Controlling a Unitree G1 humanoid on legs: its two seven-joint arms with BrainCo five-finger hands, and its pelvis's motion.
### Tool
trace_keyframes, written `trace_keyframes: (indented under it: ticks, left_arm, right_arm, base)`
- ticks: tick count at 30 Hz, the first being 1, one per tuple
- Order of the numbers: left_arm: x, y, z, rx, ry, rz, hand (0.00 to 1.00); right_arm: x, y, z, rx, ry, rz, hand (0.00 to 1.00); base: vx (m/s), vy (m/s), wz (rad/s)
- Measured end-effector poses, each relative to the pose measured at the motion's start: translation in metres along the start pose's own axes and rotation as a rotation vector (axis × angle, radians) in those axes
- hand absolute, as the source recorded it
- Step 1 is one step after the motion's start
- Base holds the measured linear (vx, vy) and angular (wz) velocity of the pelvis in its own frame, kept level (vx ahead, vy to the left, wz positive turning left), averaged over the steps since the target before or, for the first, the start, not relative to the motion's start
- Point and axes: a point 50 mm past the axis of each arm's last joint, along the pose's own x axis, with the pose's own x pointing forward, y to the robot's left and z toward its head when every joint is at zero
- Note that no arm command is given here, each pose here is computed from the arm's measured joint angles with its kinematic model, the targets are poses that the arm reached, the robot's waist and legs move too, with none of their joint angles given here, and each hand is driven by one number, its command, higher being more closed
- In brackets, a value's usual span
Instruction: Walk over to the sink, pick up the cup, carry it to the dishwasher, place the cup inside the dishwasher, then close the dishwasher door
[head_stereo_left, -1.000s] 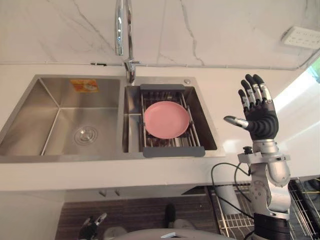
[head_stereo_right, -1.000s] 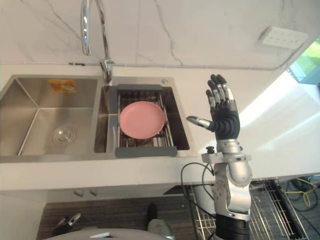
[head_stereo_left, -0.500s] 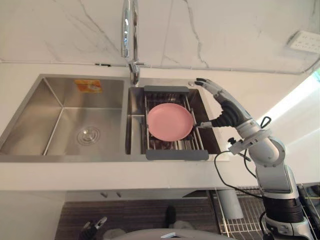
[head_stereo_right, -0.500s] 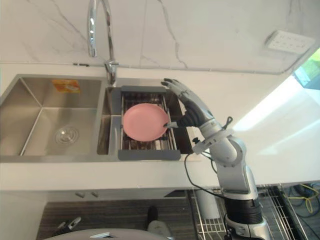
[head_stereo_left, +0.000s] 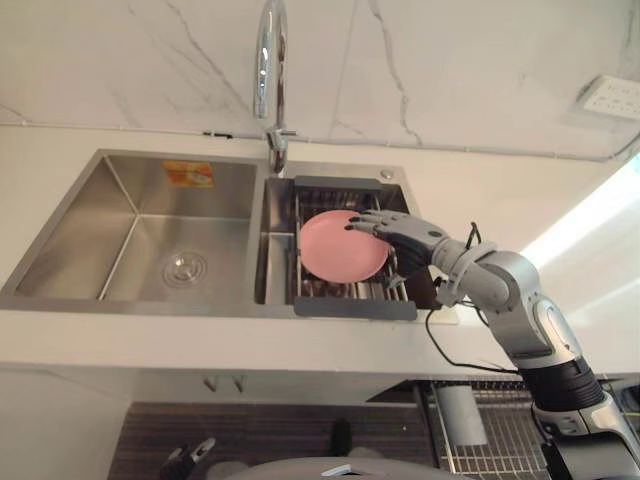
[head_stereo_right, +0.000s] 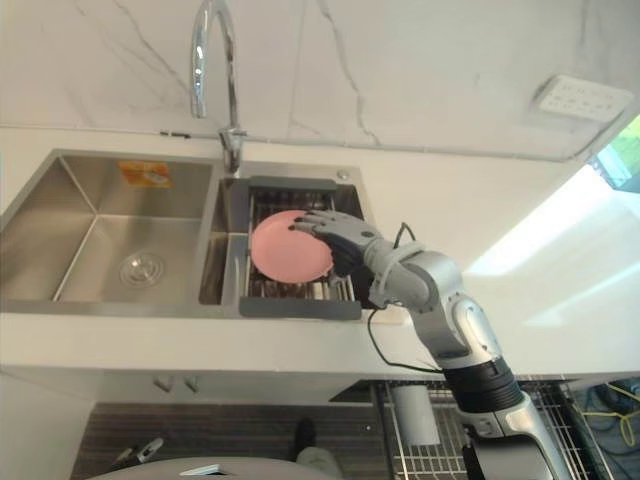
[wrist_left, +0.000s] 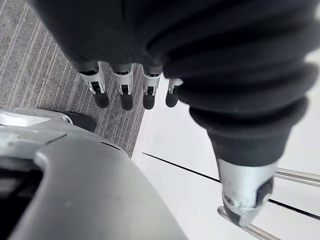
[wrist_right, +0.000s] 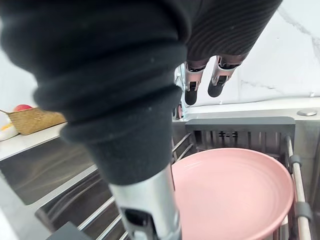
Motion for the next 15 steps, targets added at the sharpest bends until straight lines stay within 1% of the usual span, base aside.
trace_keyframes:
  ticks: [3,8,15]
  left_arm:
    - [0.000,0.000,0.001,0.010,-0.002,-0.001,0.00]
    - [0.000,0.001,0.002,0.035,-0.003,-0.006,0.00]
    - [0.000,0.000,0.003,0.052,-0.006,-0.014,0.00]
  right_arm:
    - [0.001,0.001,-0.001,-0.038,0.023,0.005,0.00]
    - [0.010,0.024,-0.008,-0.062,0.058,0.101,0.00]
    - [0.014,0.038,-0.016,-0.103,0.100,0.148,0.00]
  base:
    - [0.00,0.000,0.00]
    - [-0.01,-0.001,0.01]
    - [-0.03,-0.009,0.08]
